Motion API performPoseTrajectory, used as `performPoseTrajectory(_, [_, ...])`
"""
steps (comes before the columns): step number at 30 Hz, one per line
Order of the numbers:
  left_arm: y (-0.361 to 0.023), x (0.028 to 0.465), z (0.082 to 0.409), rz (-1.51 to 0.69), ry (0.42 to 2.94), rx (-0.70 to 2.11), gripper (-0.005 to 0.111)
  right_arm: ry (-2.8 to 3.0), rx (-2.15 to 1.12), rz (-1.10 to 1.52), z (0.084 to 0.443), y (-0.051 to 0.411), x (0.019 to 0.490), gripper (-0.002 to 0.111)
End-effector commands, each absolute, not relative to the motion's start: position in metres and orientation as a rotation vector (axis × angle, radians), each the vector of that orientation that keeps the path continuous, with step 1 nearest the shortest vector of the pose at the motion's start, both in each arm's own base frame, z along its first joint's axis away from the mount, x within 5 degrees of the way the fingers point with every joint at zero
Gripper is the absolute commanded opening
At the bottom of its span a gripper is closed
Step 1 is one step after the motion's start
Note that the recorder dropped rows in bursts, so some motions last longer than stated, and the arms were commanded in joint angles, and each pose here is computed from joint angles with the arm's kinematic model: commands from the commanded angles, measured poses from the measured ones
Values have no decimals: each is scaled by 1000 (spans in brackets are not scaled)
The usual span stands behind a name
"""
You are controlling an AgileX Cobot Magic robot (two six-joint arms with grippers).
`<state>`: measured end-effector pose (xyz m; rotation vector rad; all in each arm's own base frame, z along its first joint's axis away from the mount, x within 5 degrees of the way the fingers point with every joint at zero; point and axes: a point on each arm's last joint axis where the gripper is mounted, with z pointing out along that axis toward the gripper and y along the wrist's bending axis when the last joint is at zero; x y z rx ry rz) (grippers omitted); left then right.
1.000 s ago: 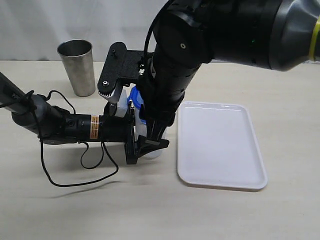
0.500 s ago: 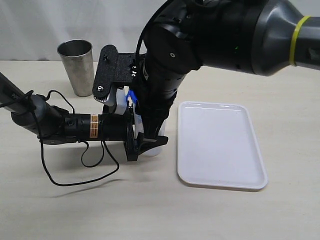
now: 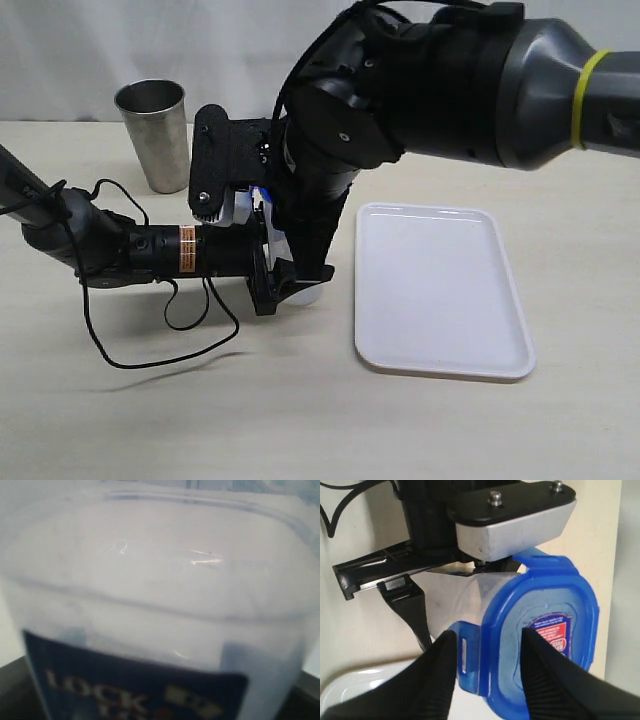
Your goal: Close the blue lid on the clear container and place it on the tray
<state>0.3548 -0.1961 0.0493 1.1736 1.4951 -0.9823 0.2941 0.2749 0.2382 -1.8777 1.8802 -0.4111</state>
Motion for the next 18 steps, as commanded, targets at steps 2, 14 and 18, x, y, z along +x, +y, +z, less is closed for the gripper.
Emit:
performPoseTrajectory(2, [-202, 344, 49, -1016, 1425, 1296, 0, 2050, -1974, -442, 174, 261, 290, 35])
performPoseTrajectory(14, [-201, 345, 50, -1008, 1424, 1285, 0, 2150, -1862, -415, 175, 259, 289, 34])
performPoseTrajectory(18, [-201, 346, 50, -1000, 1423, 1280, 0, 2214, -1765, -414, 185, 250, 293, 38])
